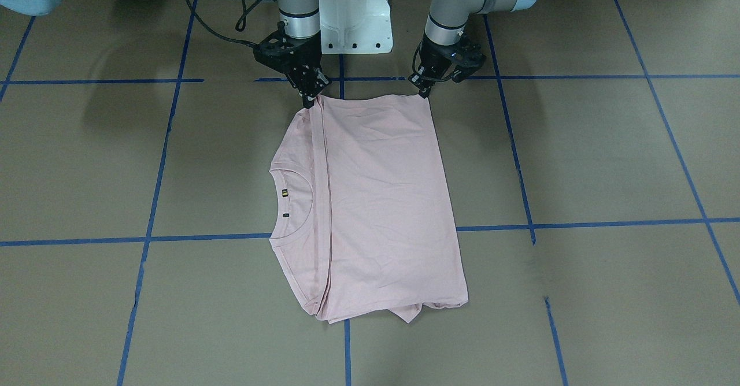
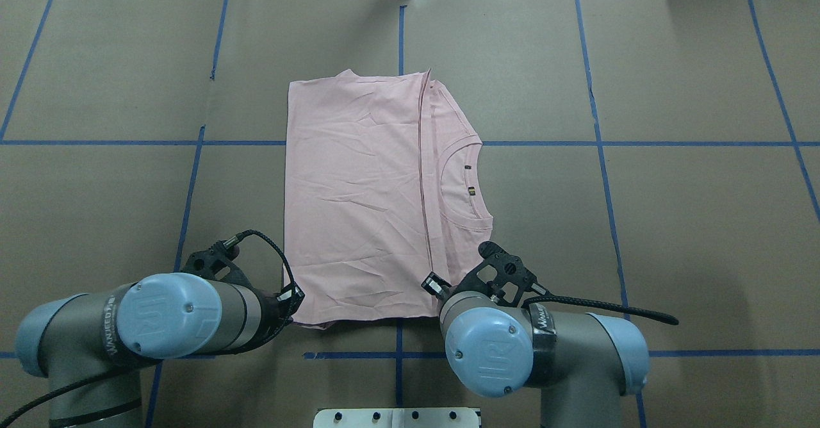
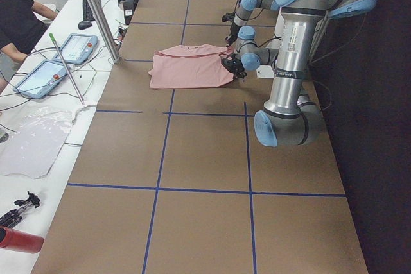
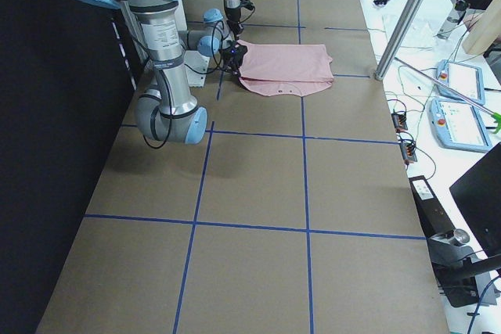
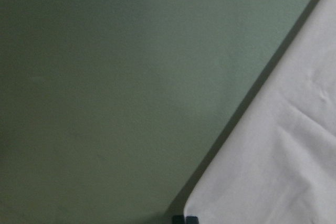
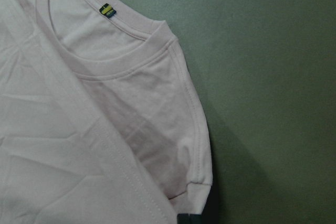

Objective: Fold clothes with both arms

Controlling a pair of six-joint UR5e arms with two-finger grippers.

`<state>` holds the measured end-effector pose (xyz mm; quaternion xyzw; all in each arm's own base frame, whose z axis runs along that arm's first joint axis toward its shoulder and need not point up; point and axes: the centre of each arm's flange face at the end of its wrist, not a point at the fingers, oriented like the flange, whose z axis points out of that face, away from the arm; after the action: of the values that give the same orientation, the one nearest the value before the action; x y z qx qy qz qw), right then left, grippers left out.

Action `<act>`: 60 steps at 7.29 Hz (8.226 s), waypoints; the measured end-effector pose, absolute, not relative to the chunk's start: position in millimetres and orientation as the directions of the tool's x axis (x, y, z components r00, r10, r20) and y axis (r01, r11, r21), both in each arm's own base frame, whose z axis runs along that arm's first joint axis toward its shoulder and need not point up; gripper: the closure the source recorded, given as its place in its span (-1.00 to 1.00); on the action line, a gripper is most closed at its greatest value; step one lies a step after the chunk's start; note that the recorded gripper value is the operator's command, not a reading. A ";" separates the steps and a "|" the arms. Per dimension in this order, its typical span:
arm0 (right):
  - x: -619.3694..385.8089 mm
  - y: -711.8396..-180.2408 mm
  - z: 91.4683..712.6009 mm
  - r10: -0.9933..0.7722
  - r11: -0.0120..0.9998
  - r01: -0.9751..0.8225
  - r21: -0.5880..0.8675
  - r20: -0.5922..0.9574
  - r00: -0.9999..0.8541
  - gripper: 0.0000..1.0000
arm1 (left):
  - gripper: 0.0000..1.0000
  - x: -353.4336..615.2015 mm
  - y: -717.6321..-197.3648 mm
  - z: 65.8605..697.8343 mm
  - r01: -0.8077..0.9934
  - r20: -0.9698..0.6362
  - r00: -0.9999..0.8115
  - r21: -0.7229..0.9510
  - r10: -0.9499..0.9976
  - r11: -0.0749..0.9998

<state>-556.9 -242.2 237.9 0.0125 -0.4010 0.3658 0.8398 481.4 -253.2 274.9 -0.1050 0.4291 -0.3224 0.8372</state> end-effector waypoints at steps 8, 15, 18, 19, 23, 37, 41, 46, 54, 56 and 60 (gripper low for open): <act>-507.3 -414.2 172.1 0.647 0.675 -0.686 -0.272 0.665 0.374 1.00 | 1.00 427.2 -413.2 209.7 0.576 -0.755 0.373 -0.267 -0.539 0.773; -554.5 -591.8 185.9 0.695 0.635 -0.712 -0.300 0.623 0.358 1.00 | 0.70 468.6 -555.8 282.4 0.646 -0.762 0.413 -0.142 -0.499 0.750; -564.8 -636.2 238.7 0.638 0.678 -0.689 -0.255 0.670 0.380 -1.00 | -0.15 484.8 -608.2 321.4 0.665 -0.778 0.450 -0.036 -0.439 0.746; -554.9 -660.3 255.7 0.586 0.718 -0.664 -0.209 0.696 0.415 -1.00 | -0.14 470.2 -635.2 337.4 0.670 -0.798 0.460 0.023 -0.391 0.742; -437.5 -708.7 324.2 0.402 0.852 -0.518 -0.078 0.731 0.551 -1.00 | -0.14 401.4 -653.4 375.6 0.571 -0.818 0.519 0.117 -0.247 0.813; -3.2 -593.2 589.6 -0.102 0.994 0.101 0.040 0.680 0.726 -1.00 | -1.00 -86.7 -443.7 613.6 -0.020 -0.660 0.738 0.188 0.141 0.982; -2.5 -572.3 601.9 -0.088 0.995 0.100 0.021 0.679 0.729 -1.00 | -1.00 -84.8 -423.2 660.4 -0.017 -0.668 0.740 0.087 0.071 0.996; -5.0 -564.3 612.5 -0.082 0.994 0.108 0.004 0.679 0.729 -1.00 | -1.00 -83.9 -423.9 631.5 -0.017 -0.667 0.739 0.121 0.094 0.992; -14.1 -564.5 613.4 -0.090 0.993 0.122 0.000 0.677 0.730 -1.00 | -1.00 -74.0 -424.9 621.3 -0.028 -0.714 0.690 0.142 0.121 0.990; -14.4 -564.5 613.5 -0.091 0.992 0.123 0.000 0.676 0.731 -1.00 | -1.00 -71.2 -425.9 620.2 -0.027 -0.729 0.674 0.141 0.122 0.990; -14.4 -564.5 613.9 -0.091 0.992 0.123 0.000 0.676 0.731 -1.00 | -1.00 -69.7 -426.9 621.0 -0.029 -0.724 0.680 0.133 0.118 0.991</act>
<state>-14.4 -564.5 613.9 -0.0223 -0.3621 -0.0576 0.9301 -69.7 -426.9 621.0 0.0555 0.3982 0.0401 0.9147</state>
